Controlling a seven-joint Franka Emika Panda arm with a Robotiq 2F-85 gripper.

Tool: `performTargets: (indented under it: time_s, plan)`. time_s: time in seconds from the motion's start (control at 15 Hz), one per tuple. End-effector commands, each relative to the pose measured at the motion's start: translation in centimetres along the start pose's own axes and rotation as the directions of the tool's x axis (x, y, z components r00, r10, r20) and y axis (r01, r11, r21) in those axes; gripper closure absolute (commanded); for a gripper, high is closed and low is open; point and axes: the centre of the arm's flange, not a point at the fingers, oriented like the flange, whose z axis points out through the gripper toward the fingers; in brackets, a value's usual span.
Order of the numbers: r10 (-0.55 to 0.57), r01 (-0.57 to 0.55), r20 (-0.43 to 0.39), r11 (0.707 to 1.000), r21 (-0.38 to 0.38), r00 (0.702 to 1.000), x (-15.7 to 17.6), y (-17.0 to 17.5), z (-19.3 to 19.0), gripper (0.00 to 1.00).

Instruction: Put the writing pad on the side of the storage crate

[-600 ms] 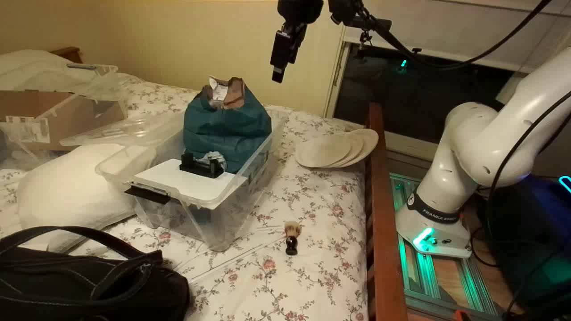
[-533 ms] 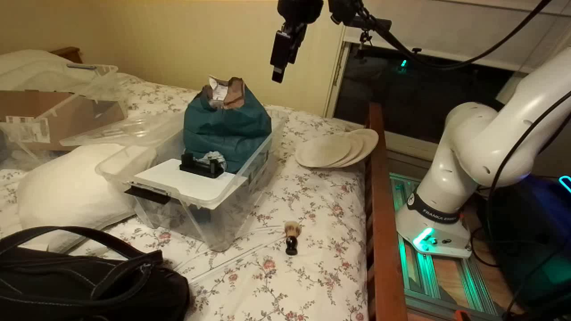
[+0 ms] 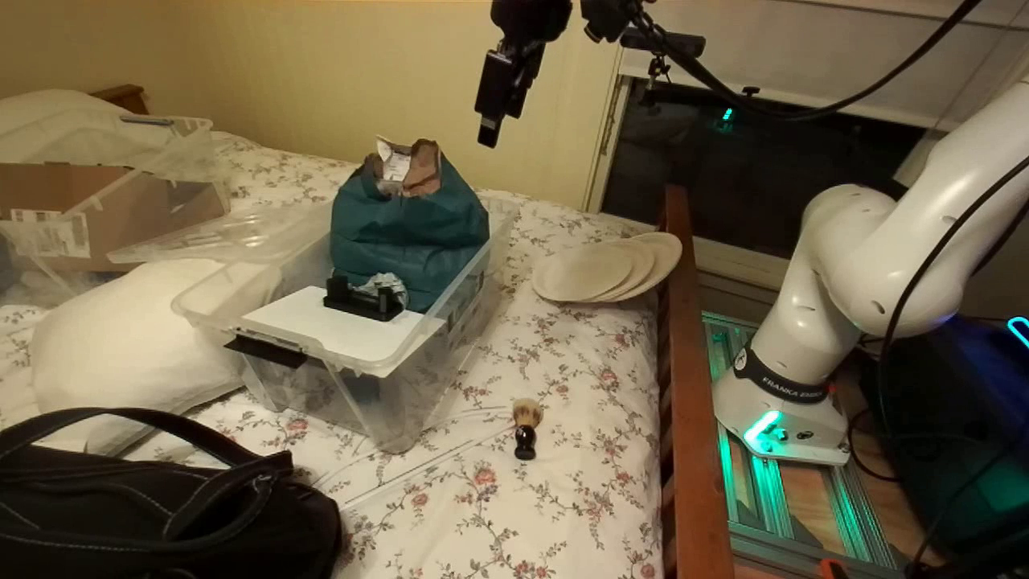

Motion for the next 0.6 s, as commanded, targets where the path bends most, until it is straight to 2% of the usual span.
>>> performTargets:
  time_s: [0.0,0.2,0.33,0.47,0.53]
  plan:
    - [0.1,-0.099,0.0,0.98,0.175,0.995,7.3,1.8,3.3,0.0]
    - [0.246,-0.246,0.034,0.932,0.267,0.969,11.3,3.2,6.8,0.0]
    - [0.354,-0.359,0.07,0.892,0.273,0.933,12.4,2.6,9.1,0.0]
    - [0.44,-0.446,0.077,0.873,0.197,0.895,12.5,1.3,10.9,0.0]
    - [0.444,-0.448,0.055,0.887,0.116,0.894,12.0,1.4,10.3,0.0]
